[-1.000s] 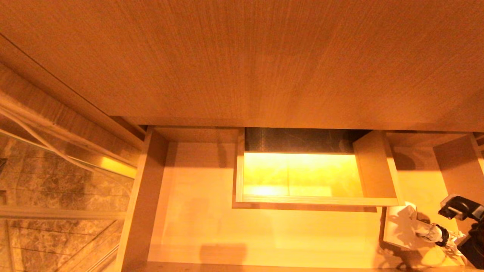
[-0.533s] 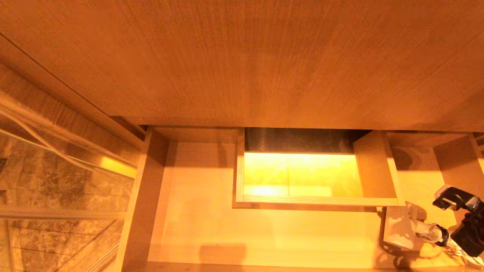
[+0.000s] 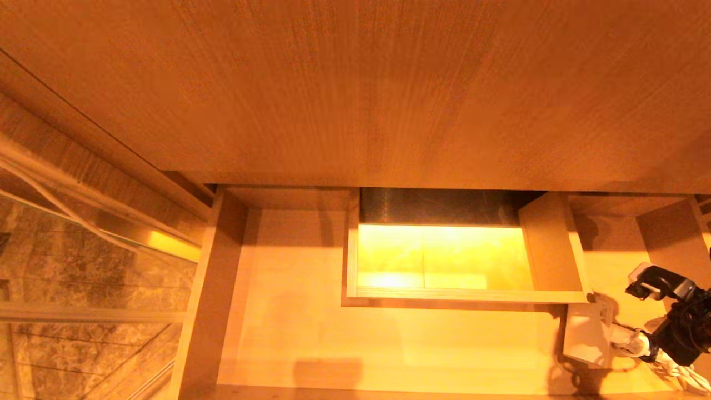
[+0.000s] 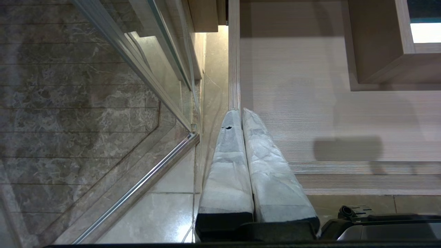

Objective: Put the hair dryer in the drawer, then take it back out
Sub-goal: Take the hairdryer out

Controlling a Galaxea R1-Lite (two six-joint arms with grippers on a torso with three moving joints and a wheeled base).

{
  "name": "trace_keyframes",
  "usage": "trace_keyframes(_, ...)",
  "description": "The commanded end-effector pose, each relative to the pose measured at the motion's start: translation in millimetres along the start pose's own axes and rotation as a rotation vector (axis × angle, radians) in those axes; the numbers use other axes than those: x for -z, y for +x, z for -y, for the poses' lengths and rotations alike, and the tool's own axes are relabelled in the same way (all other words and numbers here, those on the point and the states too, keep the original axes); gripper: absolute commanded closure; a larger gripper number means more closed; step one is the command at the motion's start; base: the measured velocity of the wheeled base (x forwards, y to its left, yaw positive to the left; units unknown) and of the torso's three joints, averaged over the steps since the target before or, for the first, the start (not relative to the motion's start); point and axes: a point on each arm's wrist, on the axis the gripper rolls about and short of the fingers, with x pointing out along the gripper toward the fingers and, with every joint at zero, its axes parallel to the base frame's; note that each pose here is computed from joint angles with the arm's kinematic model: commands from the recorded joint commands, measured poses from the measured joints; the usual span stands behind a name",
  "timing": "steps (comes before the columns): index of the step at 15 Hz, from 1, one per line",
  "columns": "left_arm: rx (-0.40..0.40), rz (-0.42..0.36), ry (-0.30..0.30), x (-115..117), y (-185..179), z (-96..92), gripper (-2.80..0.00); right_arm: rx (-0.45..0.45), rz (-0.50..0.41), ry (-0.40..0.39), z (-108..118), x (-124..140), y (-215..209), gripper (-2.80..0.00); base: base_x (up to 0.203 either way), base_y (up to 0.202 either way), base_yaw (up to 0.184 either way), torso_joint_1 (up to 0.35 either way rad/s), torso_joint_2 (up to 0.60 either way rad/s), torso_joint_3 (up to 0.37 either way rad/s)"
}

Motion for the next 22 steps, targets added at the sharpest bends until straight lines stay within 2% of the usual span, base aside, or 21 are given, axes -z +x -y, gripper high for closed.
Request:
trace_keyframes(1,0.0,-0.001,0.0,0,0,0.0,0.0,-0.001,0.003,-0.005,-1,0,-1,0.0,0.0,0.0,0.0,0.0,0.0,0.0)
trace_keyframes(4,0.0,-0.001,0.0,0,0,0.0,0.0,-0.022,-0.021,0.003,-9,6,-5,0.0,0.0,0.0,0.0,0.0,0.0,0.0)
trace_keyframes(5,0.0,-0.001,0.0,0,0,0.0,0.0,-0.027,-0.025,0.004,-11,7,-5,-0.32,0.0,0.0,0.0,0.0,0.0,0.0)
trace_keyframes(6,0.0,-0.001,0.0,0,0,0.0,0.0,-0.037,-0.031,0.004,-13,9,-4,-2.8,0.0,0.0,0.0,0.0,0.0,0.0)
trace_keyframes(10,0.0,-0.001,0.0,0,0,0.0,0.0,-0.019,-0.021,0.008,-8,6,-1,-2.8,0.0,0.0,0.0,0.0,0.0,0.0)
trace_keyframes(19,0.0,-0.003,0.0,0,0,0.0,0.0,-0.024,-0.042,0.042,-10,20,4,-2.8,0.0,0.0,0.0,0.0,0.0,0.0)
trace_keyframes(22,0.0,-0.001,0.0,0,0,0.0,0.0,-0.025,-0.022,0.043,-9,19,2,-2.8,0.0,0.0,0.0,0.0,0.0,0.0)
